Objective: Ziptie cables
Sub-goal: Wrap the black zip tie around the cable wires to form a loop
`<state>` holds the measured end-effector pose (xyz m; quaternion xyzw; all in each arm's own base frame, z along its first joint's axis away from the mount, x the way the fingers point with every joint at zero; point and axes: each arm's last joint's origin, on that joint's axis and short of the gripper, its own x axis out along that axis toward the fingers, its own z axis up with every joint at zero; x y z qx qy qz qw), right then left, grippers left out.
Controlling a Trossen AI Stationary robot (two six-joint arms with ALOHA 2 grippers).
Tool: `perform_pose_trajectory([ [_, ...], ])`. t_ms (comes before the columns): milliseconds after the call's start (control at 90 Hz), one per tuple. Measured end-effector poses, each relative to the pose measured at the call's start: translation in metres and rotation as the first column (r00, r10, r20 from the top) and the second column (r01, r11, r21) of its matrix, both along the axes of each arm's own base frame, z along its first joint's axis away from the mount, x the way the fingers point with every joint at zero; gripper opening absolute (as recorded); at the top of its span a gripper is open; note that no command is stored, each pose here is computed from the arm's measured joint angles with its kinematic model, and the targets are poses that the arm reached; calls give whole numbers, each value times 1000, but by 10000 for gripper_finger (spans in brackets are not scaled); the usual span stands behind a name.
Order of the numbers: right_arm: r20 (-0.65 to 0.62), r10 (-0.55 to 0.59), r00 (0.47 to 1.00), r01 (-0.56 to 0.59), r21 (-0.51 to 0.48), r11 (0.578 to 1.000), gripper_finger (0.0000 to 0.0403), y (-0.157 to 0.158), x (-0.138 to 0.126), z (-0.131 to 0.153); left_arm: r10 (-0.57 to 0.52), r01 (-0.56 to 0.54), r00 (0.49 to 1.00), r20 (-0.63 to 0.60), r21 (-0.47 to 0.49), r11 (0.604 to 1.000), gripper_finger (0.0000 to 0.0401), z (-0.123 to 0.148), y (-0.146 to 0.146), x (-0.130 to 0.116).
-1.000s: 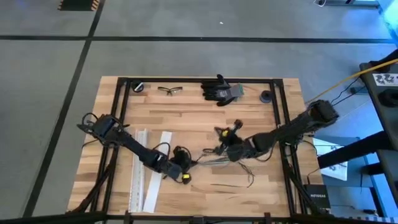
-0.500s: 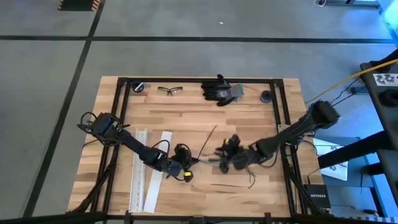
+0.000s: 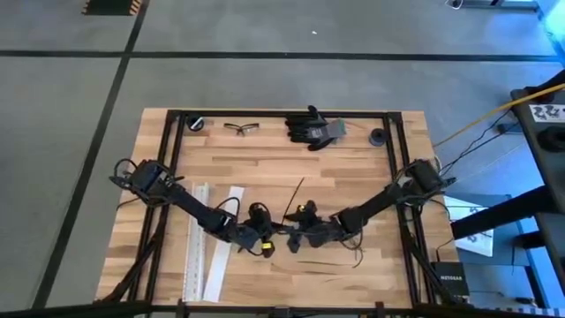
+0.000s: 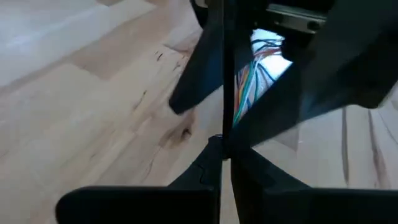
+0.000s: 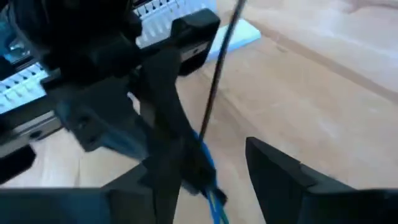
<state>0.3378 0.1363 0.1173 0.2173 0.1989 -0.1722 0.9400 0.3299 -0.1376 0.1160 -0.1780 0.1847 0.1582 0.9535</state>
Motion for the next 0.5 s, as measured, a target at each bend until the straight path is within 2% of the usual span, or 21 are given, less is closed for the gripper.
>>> perform_pose_trajectory([
  [156,-7,-12,1000,11,-13,1000,139,0,0,-1,1,-1,1000,-1,1,1000,0,0,0,0],
  [233,-15,-17,1000,16,-22,1000,101,0,-1,-1,-1,1,1000,1,3,1000,0,0,0,0],
  [311,-17,-7,1000,6,-39,999,41,0,-1,-1,2,-2,1000,6,2,1000,0,1,0,0],
  [378,-27,18,999,-21,-92,996,12,0,0,0,5,-5,1000,7,-1,1000,0,1,0,0],
  [500,-74,22,997,-40,-249,968,2,0,2,3,15,-15,1000,14,-1,1000,0,1,1,1],
])
